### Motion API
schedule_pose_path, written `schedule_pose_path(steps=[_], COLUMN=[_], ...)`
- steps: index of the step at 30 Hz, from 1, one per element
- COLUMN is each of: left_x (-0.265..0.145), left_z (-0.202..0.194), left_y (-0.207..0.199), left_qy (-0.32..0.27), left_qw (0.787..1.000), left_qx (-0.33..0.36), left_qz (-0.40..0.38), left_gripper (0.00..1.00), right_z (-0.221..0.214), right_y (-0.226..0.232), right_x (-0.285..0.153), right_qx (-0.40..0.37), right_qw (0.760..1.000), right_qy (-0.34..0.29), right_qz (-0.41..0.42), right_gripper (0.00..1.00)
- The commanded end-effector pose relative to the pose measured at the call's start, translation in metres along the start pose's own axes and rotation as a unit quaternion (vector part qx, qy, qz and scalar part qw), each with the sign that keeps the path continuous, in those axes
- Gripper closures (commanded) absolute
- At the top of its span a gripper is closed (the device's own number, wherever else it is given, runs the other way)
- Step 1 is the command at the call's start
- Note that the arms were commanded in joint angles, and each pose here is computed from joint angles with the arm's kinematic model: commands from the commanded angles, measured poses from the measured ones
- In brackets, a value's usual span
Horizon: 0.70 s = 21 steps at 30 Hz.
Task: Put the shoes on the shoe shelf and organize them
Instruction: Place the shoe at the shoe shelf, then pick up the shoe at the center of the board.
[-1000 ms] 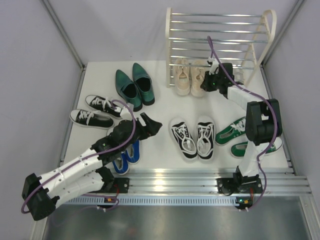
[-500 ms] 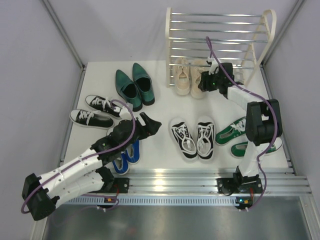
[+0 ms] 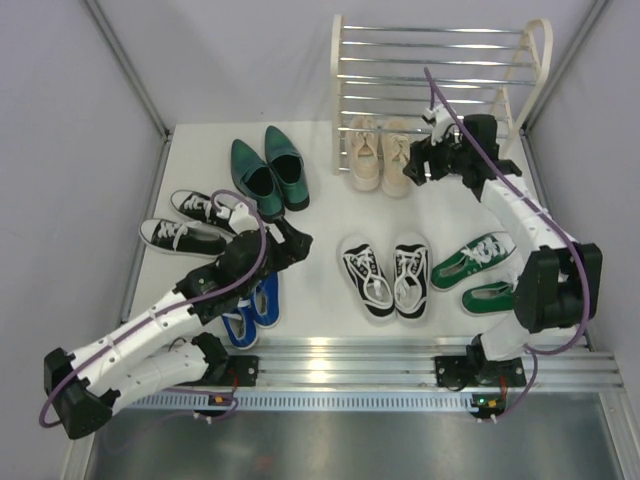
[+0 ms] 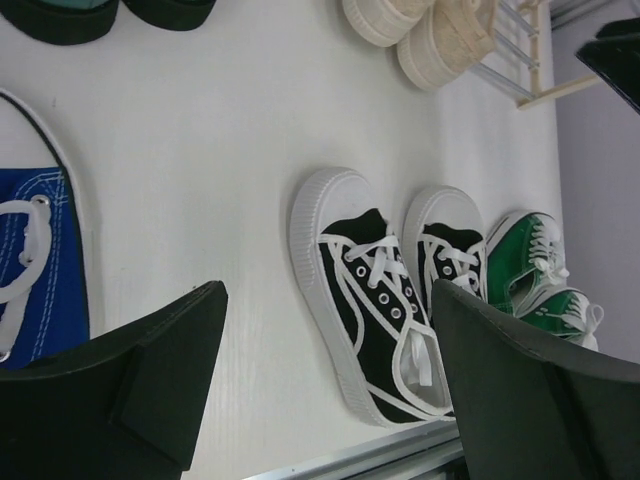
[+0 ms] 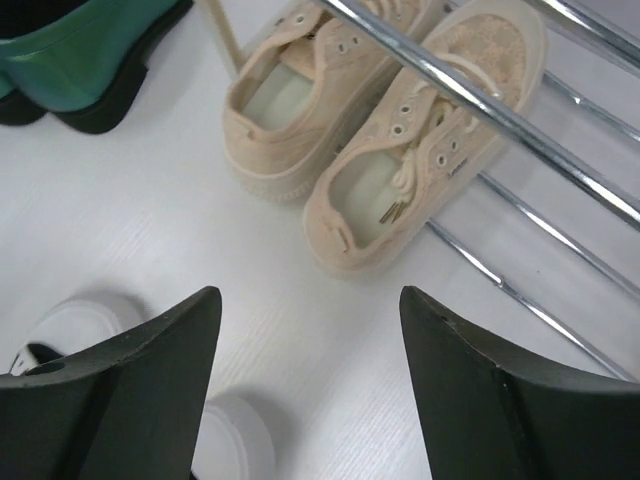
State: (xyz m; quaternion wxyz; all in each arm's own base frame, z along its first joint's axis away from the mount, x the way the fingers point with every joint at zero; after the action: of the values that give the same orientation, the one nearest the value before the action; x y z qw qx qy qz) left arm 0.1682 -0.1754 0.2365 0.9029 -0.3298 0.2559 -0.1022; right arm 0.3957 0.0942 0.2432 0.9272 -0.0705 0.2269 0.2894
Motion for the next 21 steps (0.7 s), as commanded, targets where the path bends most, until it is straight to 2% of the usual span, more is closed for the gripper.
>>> schedule_pose_path(steps=[1, 5, 9, 12, 13, 14, 16, 19, 21], left_x=[-0.005, -0.013, -0.018, -0.011, -0.009, -0.005, -0.002, 0.005, 0.011], left_z=[0.011, 0.013, 0.015, 0.017, 0.015, 0.021, 0.022, 0.019, 0.012], left_y=[0.002, 0.023, 0.044, 0.071, 0.075, 0.086, 0.092, 0.093, 0.098], left_qy=[-0.016, -0.016, 0.012, 0.051, 0.079, 0.079, 0.087, 0.108, 0.13], left_qw=[0.999, 0.991, 0.976, 0.958, 0.956, 0.949, 0.945, 0.941, 0.932], left_qx=[-0.009, 0.005, 0.016, 0.008, 0.001, -0.016, -0.02, -0.022, -0.02], left_qz=[0.047, 0.136, 0.219, 0.283, 0.281, 0.304, 0.314, 0.321, 0.337], left_gripper=[0.12, 0.1, 0.16, 0.2, 0.23, 0.25, 0.32, 0.35, 0.44], right_z=[-0.001, -0.023, -0.038, -0.049, -0.055, -0.056, -0.061, -0.061, -0.061], right_y=[0.012, 0.031, 0.055, 0.064, 0.066, 0.067, 0.067, 0.067, 0.067], right_x=[-0.042, -0.08, -0.106, -0.116, -0.116, -0.119, -0.119, -0.12, -0.12], right_qx=[-0.041, -0.038, -0.041, -0.038, -0.034, -0.037, -0.039, -0.042, -0.04], right_qw=[0.995, 0.982, 0.972, 0.971, 0.97, 0.971, 0.971, 0.972, 0.973], right_qy=[0.007, 0.046, 0.041, 0.041, 0.046, 0.045, 0.05, 0.048, 0.046], right_qz=[0.09, 0.18, 0.228, 0.234, 0.236, 0.233, 0.229, 0.226, 0.224], right_gripper=[0.28, 0.27, 0.27, 0.27, 0.27, 0.27, 0.27, 0.27, 0.27])
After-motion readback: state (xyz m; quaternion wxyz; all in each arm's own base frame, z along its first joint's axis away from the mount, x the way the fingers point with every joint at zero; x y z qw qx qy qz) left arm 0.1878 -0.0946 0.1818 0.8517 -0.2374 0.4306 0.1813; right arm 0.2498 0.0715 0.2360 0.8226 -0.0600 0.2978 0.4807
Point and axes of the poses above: each gripper's point midway between its finger pads, its own x axis out along the fingers, its own y axis along the line the jaws close on, z = x × y, the point moved 8 cm from there along -x, back along the fingers, and after that the axes turned 1 degree about -x, right-handed, at the moved point
